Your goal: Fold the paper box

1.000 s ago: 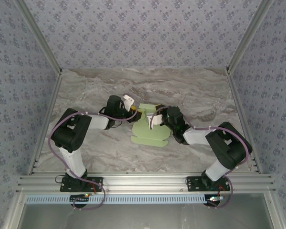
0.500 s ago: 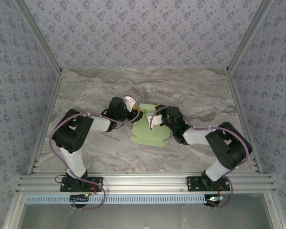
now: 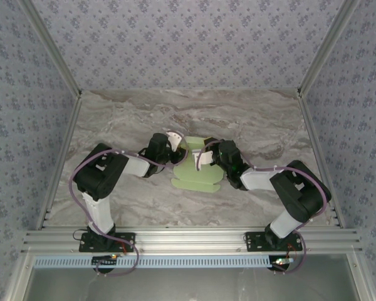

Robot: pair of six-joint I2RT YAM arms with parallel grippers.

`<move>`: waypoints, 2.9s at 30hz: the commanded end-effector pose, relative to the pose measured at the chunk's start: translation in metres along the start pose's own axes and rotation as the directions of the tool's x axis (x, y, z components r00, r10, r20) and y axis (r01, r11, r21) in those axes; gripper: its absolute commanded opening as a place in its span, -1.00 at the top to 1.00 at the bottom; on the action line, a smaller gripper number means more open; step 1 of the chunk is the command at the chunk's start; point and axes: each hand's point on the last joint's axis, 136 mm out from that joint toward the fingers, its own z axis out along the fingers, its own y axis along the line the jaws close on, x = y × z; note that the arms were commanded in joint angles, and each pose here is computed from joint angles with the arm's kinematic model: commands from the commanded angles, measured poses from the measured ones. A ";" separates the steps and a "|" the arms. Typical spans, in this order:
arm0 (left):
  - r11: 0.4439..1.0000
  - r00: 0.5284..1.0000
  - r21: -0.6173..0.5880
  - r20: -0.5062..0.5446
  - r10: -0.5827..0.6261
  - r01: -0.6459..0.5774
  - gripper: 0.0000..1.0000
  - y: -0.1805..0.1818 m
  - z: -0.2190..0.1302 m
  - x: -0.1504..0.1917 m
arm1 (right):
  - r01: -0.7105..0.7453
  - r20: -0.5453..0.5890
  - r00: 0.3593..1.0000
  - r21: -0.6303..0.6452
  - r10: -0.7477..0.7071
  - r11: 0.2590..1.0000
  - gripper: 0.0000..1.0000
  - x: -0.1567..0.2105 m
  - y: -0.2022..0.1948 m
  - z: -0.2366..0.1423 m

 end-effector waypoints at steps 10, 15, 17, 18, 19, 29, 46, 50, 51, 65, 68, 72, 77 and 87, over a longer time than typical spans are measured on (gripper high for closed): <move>0.986 0.994 -0.133 0.056 -0.092 0.099 0.35 0.024 0.005 -0.016 | 0.003 0.000 1.000 -0.046 -0.003 0.999 1.00 -0.003 0.010 0.000; 0.984 0.992 -0.136 0.067 -0.110 0.119 0.30 0.024 0.005 -0.017 | -0.003 -0.001 1.000 -0.050 0.003 0.999 1.00 -0.003 0.011 0.000; 0.981 0.990 -0.147 0.070 -0.119 0.128 0.30 0.025 0.005 -0.018 | -0.004 -0.001 1.000 -0.051 0.004 0.999 1.00 -0.003 0.011 0.000; 0.978 0.990 -0.157 0.070 -0.125 0.135 0.31 0.028 0.006 -0.019 | -0.006 -0.001 1.000 -0.051 0.006 0.999 1.00 -0.003 0.011 0.000; 0.976 0.989 -0.168 0.065 -0.132 0.142 0.32 0.029 0.007 -0.018 | -0.008 -0.001 1.000 -0.051 0.008 0.999 1.00 -0.003 0.011 0.000; 0.896 0.967 -0.366 0.065 -0.244 0.251 0.41 0.055 0.005 -0.007 | -0.022 0.006 1.000 -0.063 0.023 0.998 1.00 -0.006 0.013 0.000; 0.969 0.991 -0.209 0.022 -0.129 0.130 0.14 0.026 0.011 -0.010 | -0.075 -0.013 0.997 -0.117 0.074 0.990 1.00 -0.001 0.014 0.002; 0.982 0.998 -0.180 0.004 -0.062 0.062 0.11 0.020 0.004 -0.012 | -0.091 -0.014 0.996 -0.147 0.090 0.985 1.00 0.000 0.018 0.002; 0.983 0.999 -0.176 0.003 -0.052 0.052 0.10 0.019 0.003 -0.013 | -0.094 -0.016 0.996 -0.152 0.093 0.984 1.00 0.000 0.018 0.003; 0.992 0.998 -0.123 0.056 -0.017 0.024 -0.05 0.011 -0.016 -0.027 | -0.113 -0.023 0.994 -0.177 0.110 0.978 1.00 0.001 0.021 0.003; 0.994 0.996 -0.107 0.082 -0.027 0.036 -0.05 0.012 -0.019 -0.034 | -0.114 -0.023 0.993 -0.179 0.112 0.977 1.00 0.001 0.021 0.003; 0.994 0.994 -0.094 0.106 -0.040 0.050 -0.01 0.014 -0.024 -0.042 | -0.115 -0.025 0.993 -0.181 0.113 0.977 1.00 0.001 0.022 0.002; 0.993 0.991 -0.095 0.118 -0.061 0.072 0.08 0.021 -0.023 -0.046 | -0.119 -0.020 0.993 -0.183 0.117 0.976 1.00 0.000 0.022 0.003; 0.993 0.988 -0.069 0.132 -0.084 0.094 0.07 0.018 -0.023 -0.044 | -0.123 -0.026 0.992 -0.189 0.120 0.974 1.00 0.002 0.021 0.003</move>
